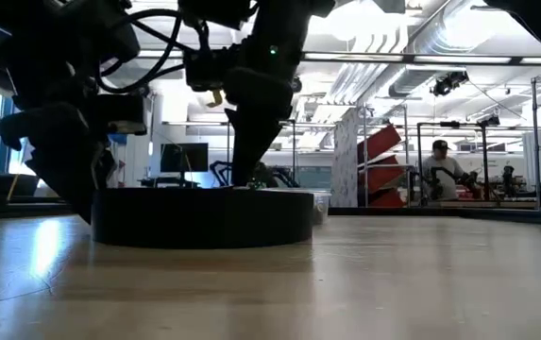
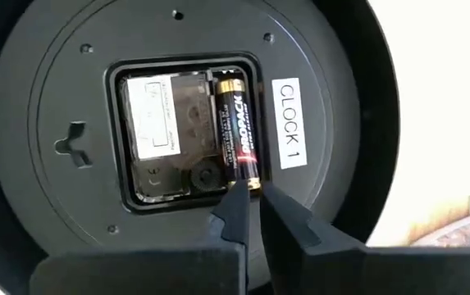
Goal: Insert battery
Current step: Insert the black battery into the black clock
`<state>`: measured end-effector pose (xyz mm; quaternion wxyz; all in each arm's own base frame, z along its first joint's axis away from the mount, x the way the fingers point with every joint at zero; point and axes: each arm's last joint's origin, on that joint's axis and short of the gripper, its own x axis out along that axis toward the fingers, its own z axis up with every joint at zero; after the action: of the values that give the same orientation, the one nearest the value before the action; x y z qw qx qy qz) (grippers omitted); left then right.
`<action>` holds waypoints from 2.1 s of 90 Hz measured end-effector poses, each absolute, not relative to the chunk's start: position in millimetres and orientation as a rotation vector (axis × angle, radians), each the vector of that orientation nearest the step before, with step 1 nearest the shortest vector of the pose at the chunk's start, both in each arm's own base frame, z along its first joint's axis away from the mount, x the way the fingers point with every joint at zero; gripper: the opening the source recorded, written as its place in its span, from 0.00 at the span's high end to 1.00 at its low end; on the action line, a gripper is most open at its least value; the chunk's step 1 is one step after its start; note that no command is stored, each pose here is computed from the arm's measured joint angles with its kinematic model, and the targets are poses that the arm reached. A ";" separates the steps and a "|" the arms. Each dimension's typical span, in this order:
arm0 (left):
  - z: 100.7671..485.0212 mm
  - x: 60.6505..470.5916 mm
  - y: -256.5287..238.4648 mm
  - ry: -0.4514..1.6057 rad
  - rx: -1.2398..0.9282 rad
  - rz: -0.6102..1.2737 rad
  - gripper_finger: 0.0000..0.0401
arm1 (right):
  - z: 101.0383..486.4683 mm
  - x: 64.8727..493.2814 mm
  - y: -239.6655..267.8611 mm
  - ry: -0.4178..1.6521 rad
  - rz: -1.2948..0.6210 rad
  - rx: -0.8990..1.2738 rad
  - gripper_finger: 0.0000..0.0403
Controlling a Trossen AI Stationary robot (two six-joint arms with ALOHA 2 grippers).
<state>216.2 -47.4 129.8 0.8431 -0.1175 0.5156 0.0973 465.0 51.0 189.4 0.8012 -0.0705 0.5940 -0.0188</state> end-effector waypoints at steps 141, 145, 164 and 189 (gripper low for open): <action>131.3 219.1 -47.2 1.053 -0.227 0.204 0.47 | 171.2 484.6 60.3 1.139 -0.016 -0.160 1.00; 131.1 218.8 -46.4 1.059 -0.223 0.205 0.47 | 171.2 484.7 60.2 1.137 -0.025 -0.166 1.00; 137.8 211.4 -42.6 1.077 -0.220 0.232 0.47 | 208.2 480.8 70.1 1.103 -0.093 -0.279 1.00; 161.1 201.4 -45.6 0.943 -0.160 0.292 0.47 | 235.0 454.2 108.9 1.183 0.019 -0.286 1.00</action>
<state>201.4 -45.6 161.1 0.8777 -0.0765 0.4519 0.1402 454.2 108.9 235.0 0.8205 -0.1345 0.5555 0.0091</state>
